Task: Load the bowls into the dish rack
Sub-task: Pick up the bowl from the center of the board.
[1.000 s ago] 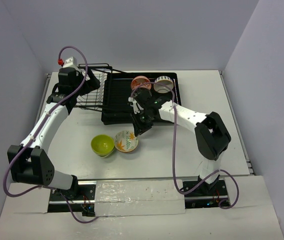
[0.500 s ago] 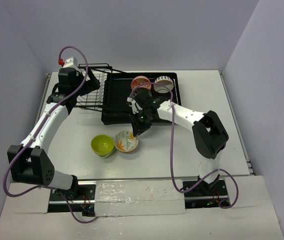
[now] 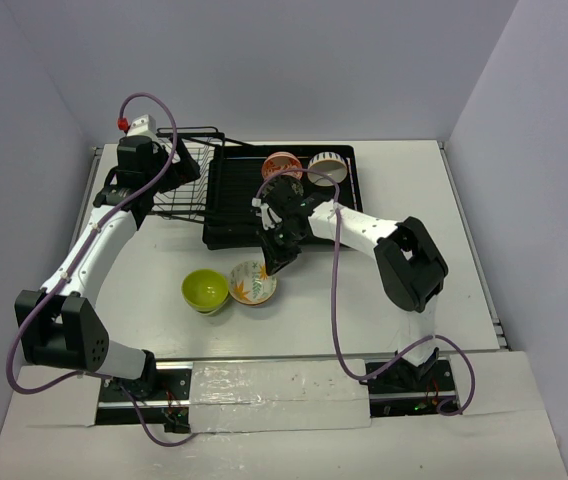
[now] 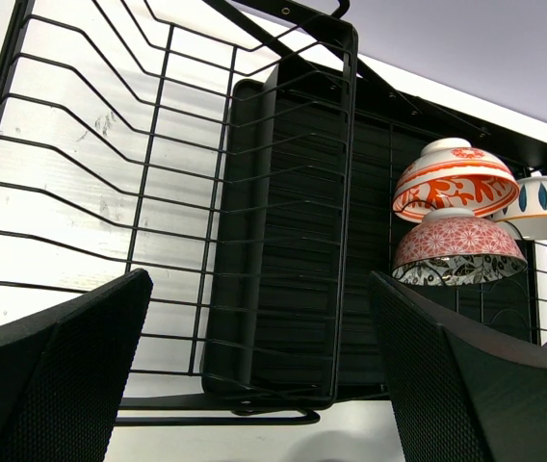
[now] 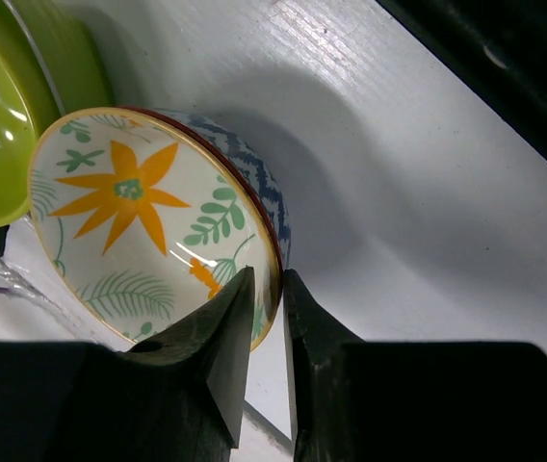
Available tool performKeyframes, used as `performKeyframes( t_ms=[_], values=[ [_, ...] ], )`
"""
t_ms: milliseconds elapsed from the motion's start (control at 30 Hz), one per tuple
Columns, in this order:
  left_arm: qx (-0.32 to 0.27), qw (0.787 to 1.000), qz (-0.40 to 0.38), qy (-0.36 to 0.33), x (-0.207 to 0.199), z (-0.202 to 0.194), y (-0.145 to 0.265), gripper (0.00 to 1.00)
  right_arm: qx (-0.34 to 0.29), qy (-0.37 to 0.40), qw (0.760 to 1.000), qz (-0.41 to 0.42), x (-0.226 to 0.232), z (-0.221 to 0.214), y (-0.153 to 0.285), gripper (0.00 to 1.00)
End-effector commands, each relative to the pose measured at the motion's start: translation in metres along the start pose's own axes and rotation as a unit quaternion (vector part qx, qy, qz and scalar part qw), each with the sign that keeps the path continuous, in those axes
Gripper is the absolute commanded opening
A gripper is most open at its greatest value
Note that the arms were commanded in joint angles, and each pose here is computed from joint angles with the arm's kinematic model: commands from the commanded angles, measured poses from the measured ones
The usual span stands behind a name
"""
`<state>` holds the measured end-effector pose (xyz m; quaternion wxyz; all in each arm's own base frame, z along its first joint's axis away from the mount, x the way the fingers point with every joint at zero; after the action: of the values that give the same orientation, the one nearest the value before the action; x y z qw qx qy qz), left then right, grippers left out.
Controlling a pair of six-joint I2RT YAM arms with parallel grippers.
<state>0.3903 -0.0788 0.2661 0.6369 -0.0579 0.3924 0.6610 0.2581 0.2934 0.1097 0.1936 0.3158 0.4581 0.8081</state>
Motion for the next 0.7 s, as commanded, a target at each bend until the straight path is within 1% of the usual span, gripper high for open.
performKeyframes(
  t_ms=[0, 167, 200, 233, 267, 333, 533, 667],
  values=[
    [-0.010, 1.000, -0.002, -0.010, -0.002, 0.004, 0.002, 0.99, -0.027, 0.011, 1.000, 0.003, 0.005, 0.018, 0.009, 0.25],
    [-0.011, 1.000, -0.004, -0.011, -0.003, 0.005, 0.001, 0.99, -0.033, 0.014, 0.999, -0.002, 0.005, 0.018, 0.012, 0.21],
    [-0.009, 1.000, -0.003, -0.011, -0.002, 0.005, 0.000, 0.99, -0.034, 0.014, 0.999, -0.003, 0.005, 0.018, 0.013, 0.16],
    [-0.008, 1.000, -0.004, -0.010, -0.002, 0.004, 0.000, 0.99, -0.032, 0.014, 0.999, -0.003, 0.005, 0.018, 0.013, 0.13],
    [-0.007, 1.000, -0.004, -0.010, -0.002, 0.004, -0.001, 0.99, -0.031, 0.014, 0.999, -0.003, 0.004, 0.017, 0.012, 0.07],
    [-0.005, 1.000, -0.006, -0.009, -0.003, 0.003, -0.001, 0.99, -0.032, 0.013, 0.999, -0.004, 0.005, 0.017, 0.013, 0.02],
    [-0.005, 1.000, -0.011, -0.008, -0.005, 0.004, -0.001, 0.99, -0.037, 0.017, 0.999, -0.010, 0.005, 0.018, 0.018, 0.01],
    [-0.004, 1.000, -0.013, -0.006, -0.006, 0.004, 0.001, 0.99, -0.041, 0.020, 0.999, -0.013, 0.006, 0.018, 0.023, 0.02]
  ],
)
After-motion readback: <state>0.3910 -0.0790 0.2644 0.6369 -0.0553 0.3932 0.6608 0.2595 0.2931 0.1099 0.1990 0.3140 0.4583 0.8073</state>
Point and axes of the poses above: each gripper's point midway between its finger pads, its own y axis back along the fingers, its own x axis along the line the jaws close on, z = x × y, the point moved 5 cm from there along y, back along the fingers, and after that the axes turned 15 degrees about y, right-handed, at the moved point
